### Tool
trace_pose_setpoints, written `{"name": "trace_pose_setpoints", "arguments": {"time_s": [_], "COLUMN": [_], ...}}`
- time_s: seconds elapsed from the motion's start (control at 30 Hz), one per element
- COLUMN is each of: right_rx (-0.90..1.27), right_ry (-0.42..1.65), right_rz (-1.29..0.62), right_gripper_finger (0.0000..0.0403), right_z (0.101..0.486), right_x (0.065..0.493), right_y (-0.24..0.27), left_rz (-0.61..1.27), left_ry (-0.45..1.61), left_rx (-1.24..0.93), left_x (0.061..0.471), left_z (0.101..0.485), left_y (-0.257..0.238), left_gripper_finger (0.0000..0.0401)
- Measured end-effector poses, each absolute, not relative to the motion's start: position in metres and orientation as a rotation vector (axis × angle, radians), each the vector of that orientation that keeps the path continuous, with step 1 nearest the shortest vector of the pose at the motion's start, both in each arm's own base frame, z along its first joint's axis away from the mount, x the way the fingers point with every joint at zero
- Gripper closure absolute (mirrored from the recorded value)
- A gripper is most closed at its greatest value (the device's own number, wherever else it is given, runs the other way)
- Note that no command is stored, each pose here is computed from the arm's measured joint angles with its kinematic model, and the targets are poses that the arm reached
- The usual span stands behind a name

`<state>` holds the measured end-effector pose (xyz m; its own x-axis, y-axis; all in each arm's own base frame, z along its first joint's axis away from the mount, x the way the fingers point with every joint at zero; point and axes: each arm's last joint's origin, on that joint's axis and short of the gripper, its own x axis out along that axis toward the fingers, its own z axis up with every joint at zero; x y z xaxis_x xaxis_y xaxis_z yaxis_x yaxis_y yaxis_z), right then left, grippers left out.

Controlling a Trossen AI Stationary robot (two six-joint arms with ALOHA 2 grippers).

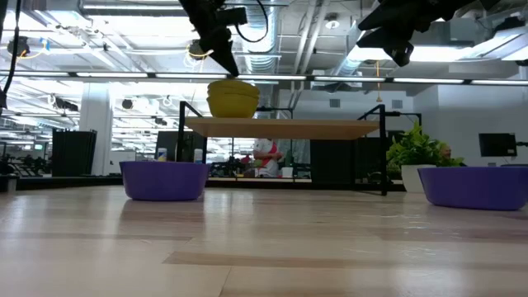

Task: Pick & Place Mini bowls
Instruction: Put the top left blue bowl on the shelf

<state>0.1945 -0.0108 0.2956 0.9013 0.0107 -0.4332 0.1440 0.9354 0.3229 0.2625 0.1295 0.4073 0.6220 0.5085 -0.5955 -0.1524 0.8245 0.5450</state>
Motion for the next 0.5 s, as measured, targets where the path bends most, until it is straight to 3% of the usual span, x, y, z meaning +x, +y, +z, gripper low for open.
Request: {"name": "trace_pose_setpoints", "arguments": {"time_s": [0.5], "right_rx": [0.358], "right_ry": [0.445], "right_rz": [-0.068], "right_gripper_finger": [0.0265], "right_z": [0.296], "right_x": [0.194], "right_y": [-0.011], "left_rz": [0.458], "left_ry": [0.9], "left_rx": [0.423], "left_x": [0.248], "left_z": [0.403], "left_y": [0.145], "left_gripper_finger": [0.0248]}}
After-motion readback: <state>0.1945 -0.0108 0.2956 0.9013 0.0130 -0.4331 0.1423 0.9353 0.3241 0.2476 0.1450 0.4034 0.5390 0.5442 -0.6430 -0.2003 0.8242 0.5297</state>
